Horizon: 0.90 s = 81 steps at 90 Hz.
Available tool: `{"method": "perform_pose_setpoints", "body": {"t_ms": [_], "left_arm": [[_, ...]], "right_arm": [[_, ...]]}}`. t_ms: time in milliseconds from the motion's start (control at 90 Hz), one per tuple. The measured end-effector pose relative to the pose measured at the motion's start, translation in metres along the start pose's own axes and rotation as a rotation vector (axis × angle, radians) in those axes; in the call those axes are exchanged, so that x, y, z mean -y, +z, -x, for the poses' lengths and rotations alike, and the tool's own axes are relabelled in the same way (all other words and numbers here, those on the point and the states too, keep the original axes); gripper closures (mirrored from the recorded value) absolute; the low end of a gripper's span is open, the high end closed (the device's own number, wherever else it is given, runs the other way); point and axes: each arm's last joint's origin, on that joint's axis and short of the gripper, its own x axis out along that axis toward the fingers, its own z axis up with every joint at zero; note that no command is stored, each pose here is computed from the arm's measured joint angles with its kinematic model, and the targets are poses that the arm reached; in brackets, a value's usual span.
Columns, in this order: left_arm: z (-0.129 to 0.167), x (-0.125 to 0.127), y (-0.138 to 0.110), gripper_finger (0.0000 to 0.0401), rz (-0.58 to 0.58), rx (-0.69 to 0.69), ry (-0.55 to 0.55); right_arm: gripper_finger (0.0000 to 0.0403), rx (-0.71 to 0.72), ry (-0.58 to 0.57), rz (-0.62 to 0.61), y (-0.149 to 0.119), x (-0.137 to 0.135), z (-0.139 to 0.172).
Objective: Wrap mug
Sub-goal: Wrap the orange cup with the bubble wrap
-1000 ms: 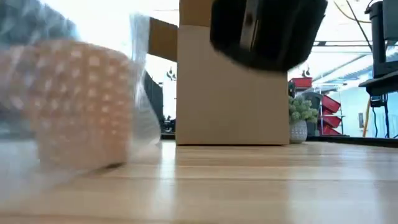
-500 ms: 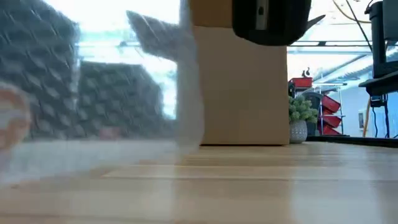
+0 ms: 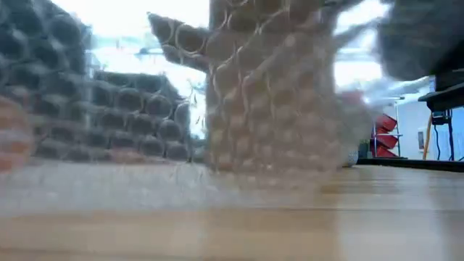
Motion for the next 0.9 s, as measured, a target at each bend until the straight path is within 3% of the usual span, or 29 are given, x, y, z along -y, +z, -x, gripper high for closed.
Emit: {"method": "perform_pose_setpoints", "body": {"t_ms": [167, 344, 500, 678, 900], "left_arm": [[-0.002, -0.001, 0.004, 0.0120, 0.112, 0.014, -0.002], [-0.016, 0.012, 0.001, 0.0120, 0.388, -0.050, 0.003], [-0.039, 0.037, -0.014, 0.0120, 0.618, -0.134, 0.079], [-0.055, 0.059, -0.038, 0.0124, 0.762, -0.203, 0.197], [-0.066, 0.060, -0.063, 0.0127, 0.856, -0.292, 0.307]], "right_arm": [[0.0169, 0.020, -0.069, 0.127, -0.009, 0.008, 0.045], [0.0159, 0.166, -0.088, 0.348, -0.001, 0.011, 0.074], [0.0165, 0.170, -0.106, 0.501, 0.006, 0.014, 0.076], [0.0167, 0.144, -0.115, 0.636, 0.012, 0.016, 0.074], [0.0167, 0.140, -0.112, 0.683, 0.024, 0.020, 0.075]]}}
